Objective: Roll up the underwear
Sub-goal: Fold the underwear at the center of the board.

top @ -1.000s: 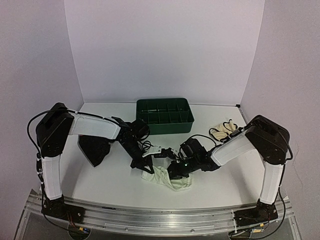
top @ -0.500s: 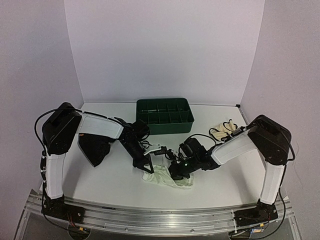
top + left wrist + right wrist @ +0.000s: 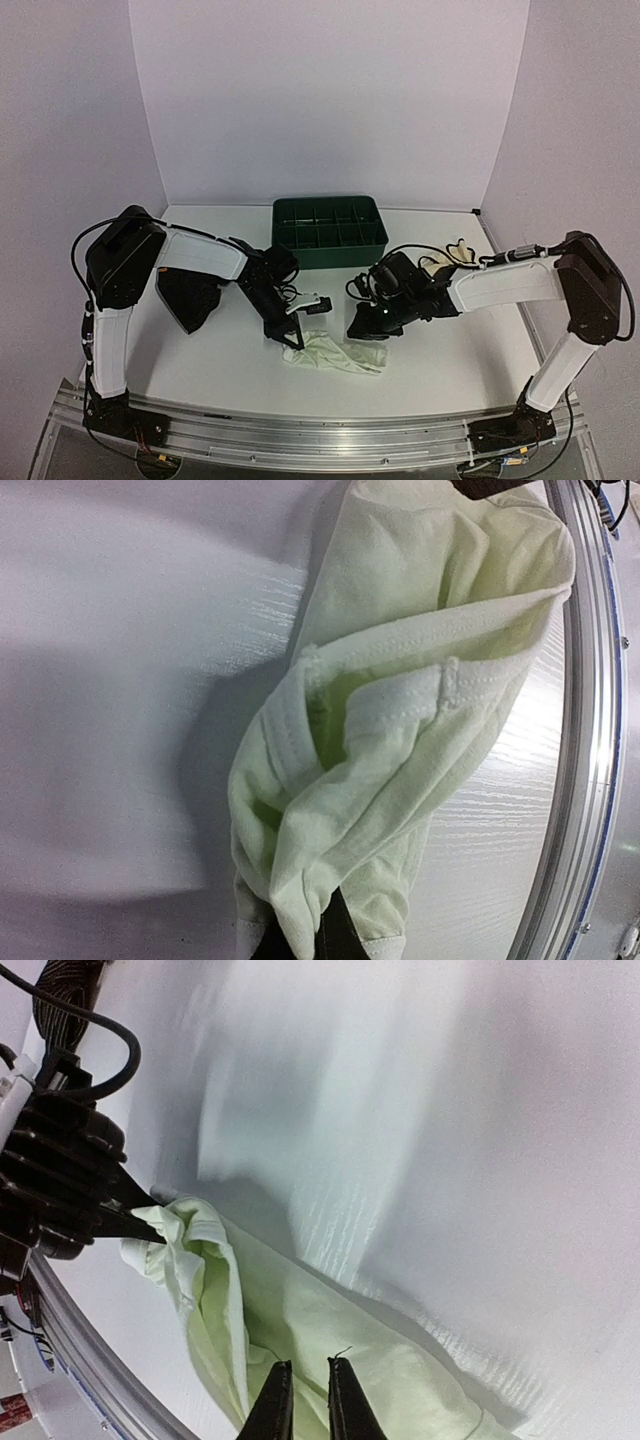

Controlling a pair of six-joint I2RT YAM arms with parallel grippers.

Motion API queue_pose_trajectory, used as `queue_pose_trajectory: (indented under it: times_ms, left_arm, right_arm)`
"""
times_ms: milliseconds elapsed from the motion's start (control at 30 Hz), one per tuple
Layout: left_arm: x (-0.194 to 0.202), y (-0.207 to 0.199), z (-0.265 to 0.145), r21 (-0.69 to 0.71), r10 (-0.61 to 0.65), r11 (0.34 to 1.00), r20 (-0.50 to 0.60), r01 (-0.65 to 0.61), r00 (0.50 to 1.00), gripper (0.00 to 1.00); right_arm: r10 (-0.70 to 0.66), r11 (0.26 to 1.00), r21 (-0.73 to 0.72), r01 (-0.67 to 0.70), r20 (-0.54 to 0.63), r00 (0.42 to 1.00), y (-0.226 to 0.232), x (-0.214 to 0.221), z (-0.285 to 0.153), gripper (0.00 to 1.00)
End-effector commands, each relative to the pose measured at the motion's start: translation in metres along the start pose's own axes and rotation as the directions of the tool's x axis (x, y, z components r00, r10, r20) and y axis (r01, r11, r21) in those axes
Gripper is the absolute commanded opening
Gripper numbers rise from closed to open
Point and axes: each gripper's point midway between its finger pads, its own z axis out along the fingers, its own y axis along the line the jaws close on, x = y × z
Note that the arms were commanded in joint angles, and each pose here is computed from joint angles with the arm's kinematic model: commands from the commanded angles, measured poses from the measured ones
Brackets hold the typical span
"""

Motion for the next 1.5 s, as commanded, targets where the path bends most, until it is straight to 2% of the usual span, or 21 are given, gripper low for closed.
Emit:
queue_pose_trajectory:
  times_ms: [0, 67, 133, 200, 300, 433, 567, 667, 833, 1000, 1233, 1467]
  left_arm:
    - [-0.014, -0.002, -0.002, 0.007, 0.053, 0.999, 0.02, -0.053, 0.998, 0.0]
    - [-0.011, -0.003, 0.0, 0.011, 0.047, 0.999, 0.013, -0.048, 0.999, 0.0]
    - [-0.008, -0.002, 0.001, 0.01, 0.046, 0.999, 0.008, -0.046, 0.999, 0.0]
    - [-0.007, -0.002, 0.001, 0.01, 0.051, 0.999, 0.005, -0.051, 0.999, 0.0]
    - [-0.01, -0.002, 0.001, 0.006, 0.062, 0.998, 0.008, -0.062, 0.998, 0.0]
    - [-0.012, 0.001, 0.0, -0.002, 0.078, 0.997, 0.01, -0.078, 0.997, 0.0]
    - [-0.013, 0.001, -0.001, -0.009, 0.089, 0.996, 0.011, -0.089, 0.996, 0.0]
    - [-0.013, 0.001, -0.002, -0.008, 0.09, 0.996, 0.008, -0.09, 0.996, 0.0]
    - [-0.015, 0.0, -0.004, 0.0, 0.095, 0.995, 0.011, -0.095, 0.995, 0.0]
    - [-0.021, -0.011, -0.012, 0.049, 0.103, 0.993, 0.023, -0.104, 0.994, 0.0]
    - [-0.021, -0.045, -0.023, 0.198, 0.157, 0.966, 0.057, -0.166, 0.986, 0.0]
    - [-0.007, -0.053, -0.008, 0.276, 0.081, 0.957, 0.028, -0.085, 0.996, 0.0]
  right_arm:
    - [-0.116, 0.993, -0.004, 0.116, 0.04, 0.992, 0.014, -0.009, -0.031, 0.23]
    - [-0.193, 0.981, -0.014, 0.194, 0.057, 0.98, 0.021, -0.003, -0.041, 0.32]
    - [-0.247, 0.969, -0.008, 0.248, 0.063, 0.967, 0.018, 0.007, -0.048, 0.44]
    - [-0.285, 0.959, 0.013, 0.285, 0.041, 0.958, 0.006, 0.022, -0.049, 0.51]
    - [-0.426, 0.903, 0.048, 0.426, -0.019, 0.905, -0.007, 0.05, -0.046, 0.56]
    - [-0.605, 0.791, 0.041, 0.61, -0.088, 0.791, -0.008, 0.072, -0.034, 0.56]
    - [-0.674, 0.735, 0.0, 0.678, -0.112, 0.73, -0.004, 0.074, -0.023, 0.52]
    - [-0.657, 0.749, 0.0, 0.663, -0.127, 0.743, -0.009, 0.078, -0.013, 0.47]
    - [-0.594, 0.799, 0.005, 0.601, -0.151, 0.79, -0.024, 0.092, 0.002, 0.24]
    - [-0.54, 0.838, -0.012, 0.546, -0.165, 0.825, -0.034, 0.107, 0.002, 0.08]
    - [-0.451, 0.889, -0.021, 0.457, -0.205, 0.869, -0.054, 0.122, 0.002, 0.03]
    - [-0.432, 0.899, -0.042, 0.436, -0.239, 0.869, -0.055, 0.128, 0.008, 0.03]
